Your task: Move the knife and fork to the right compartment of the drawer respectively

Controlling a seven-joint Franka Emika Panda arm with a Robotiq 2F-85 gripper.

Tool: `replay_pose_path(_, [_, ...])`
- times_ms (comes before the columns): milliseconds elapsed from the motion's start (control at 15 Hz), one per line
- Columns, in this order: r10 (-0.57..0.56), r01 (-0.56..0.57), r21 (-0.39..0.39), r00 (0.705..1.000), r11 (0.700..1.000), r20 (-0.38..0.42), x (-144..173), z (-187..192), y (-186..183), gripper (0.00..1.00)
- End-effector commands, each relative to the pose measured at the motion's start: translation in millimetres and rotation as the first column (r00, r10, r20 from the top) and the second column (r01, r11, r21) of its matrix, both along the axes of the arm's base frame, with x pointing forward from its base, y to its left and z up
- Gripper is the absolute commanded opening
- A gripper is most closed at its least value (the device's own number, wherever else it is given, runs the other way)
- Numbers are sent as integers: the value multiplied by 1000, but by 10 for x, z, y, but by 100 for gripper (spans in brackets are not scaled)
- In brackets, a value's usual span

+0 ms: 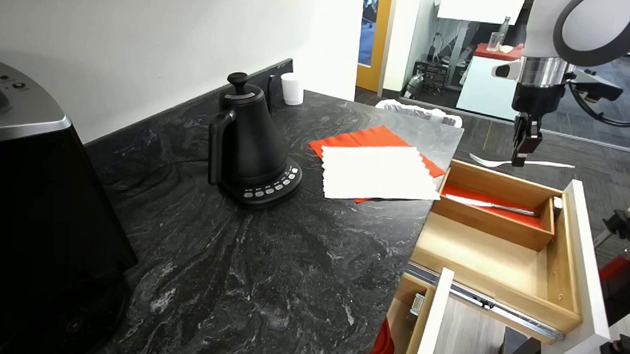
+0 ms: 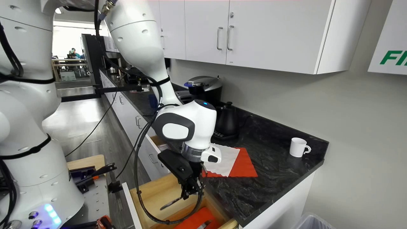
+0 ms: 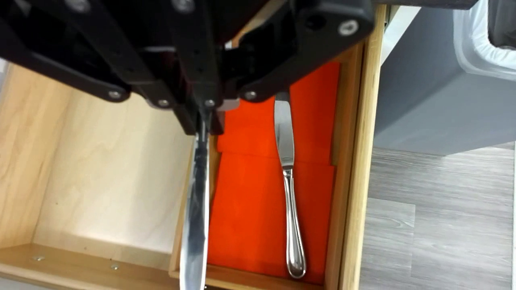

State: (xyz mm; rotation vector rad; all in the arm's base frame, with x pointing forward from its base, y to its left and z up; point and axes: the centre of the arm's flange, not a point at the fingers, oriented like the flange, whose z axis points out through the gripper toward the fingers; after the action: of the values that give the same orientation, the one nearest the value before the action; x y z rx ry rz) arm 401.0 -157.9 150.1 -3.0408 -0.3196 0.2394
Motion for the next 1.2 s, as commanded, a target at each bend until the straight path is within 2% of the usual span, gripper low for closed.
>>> replay_pose_path(0, [56,-56,-7,998,998,-15,98,-216,-123,5])
replay_pose_path(533, [108,-109,-25,993,994,-53,201,-398,-172,4])
replay_pose_path(600, [101,-102,-29,993,994,-58,199,-403,-172,11])
replay_pose_path(667, [106,-107,-27,993,994,-58,192,-408,-174,33])
replay_pose_path(800, [102,-104,-31,993,994,-61,184,-409,-168,37])
replay_pose_path(1133, [32,-35,-52,998,998,-63,244,-385,-154,69])
